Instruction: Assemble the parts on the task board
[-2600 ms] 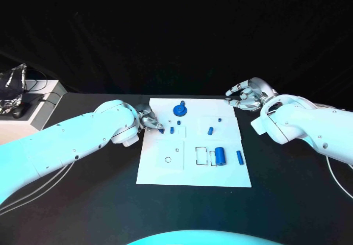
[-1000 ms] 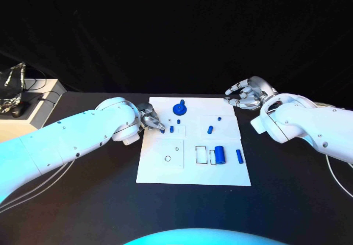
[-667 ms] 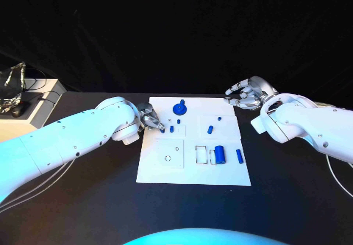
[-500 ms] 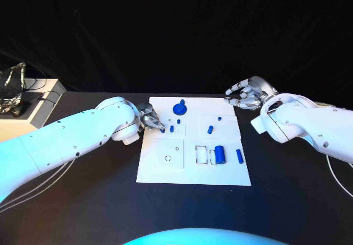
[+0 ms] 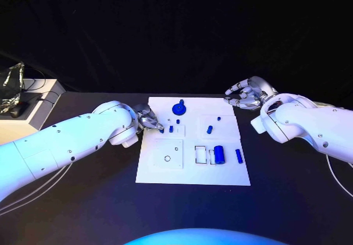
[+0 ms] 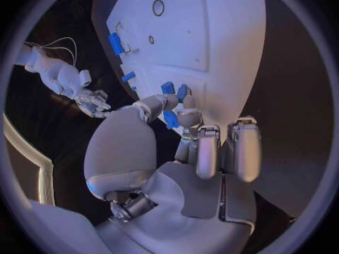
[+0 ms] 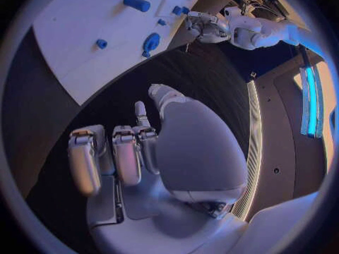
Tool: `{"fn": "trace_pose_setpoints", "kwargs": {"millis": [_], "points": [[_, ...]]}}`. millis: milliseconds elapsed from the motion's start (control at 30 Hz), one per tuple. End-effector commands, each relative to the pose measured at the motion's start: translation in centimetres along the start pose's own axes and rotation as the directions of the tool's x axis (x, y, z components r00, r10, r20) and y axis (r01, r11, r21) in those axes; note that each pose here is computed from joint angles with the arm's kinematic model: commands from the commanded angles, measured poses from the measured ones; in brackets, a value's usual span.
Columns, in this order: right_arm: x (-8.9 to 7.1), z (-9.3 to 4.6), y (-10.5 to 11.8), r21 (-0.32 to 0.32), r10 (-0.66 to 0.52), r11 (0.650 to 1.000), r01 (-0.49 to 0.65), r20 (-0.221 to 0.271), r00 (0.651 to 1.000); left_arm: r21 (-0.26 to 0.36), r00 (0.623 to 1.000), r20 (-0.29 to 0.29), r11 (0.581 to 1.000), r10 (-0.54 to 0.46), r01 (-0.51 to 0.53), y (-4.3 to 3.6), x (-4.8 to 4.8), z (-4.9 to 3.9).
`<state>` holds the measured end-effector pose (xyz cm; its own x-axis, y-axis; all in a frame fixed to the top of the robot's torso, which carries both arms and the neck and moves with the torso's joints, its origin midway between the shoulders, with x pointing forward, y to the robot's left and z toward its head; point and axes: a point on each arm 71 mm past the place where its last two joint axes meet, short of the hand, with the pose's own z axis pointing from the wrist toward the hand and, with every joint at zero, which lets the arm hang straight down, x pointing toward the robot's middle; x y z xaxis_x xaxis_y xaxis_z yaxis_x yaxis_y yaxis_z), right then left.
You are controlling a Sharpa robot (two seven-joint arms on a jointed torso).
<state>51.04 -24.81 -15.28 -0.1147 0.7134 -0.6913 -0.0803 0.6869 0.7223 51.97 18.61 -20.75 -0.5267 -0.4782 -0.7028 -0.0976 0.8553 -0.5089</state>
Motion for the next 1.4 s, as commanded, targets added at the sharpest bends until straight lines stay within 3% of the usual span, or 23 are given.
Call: {"fn": "trace_pose_setpoints", "kwargs": {"millis": [33,600,1033,1400], "points": [[0.01,-0.07,0.02,-0.009,-0.011,1.0,0.01,-0.006,1.0,0.026,0.998,0.055,0.999,-0.044,0.043,0.15,0.02,-0.25],[-0.08,-0.07,-0.08,-0.007,-0.013,1.0,0.013,-0.005,1.0,0.044,0.991,0.109,0.996,-0.083,0.079,0.92,0.27,-0.99],[-0.06,-0.06,-0.08,-0.007,-0.013,1.0,0.013,-0.004,1.0,0.065,0.986,0.128,0.993,-0.104,0.097,0.61,0.33,-0.99],[-0.01,-0.06,-0.1,-0.006,-0.013,1.0,0.013,-0.006,1.0,0.058,0.989,0.112,0.994,-0.101,0.095,0.58,0.5,-0.65]]}}
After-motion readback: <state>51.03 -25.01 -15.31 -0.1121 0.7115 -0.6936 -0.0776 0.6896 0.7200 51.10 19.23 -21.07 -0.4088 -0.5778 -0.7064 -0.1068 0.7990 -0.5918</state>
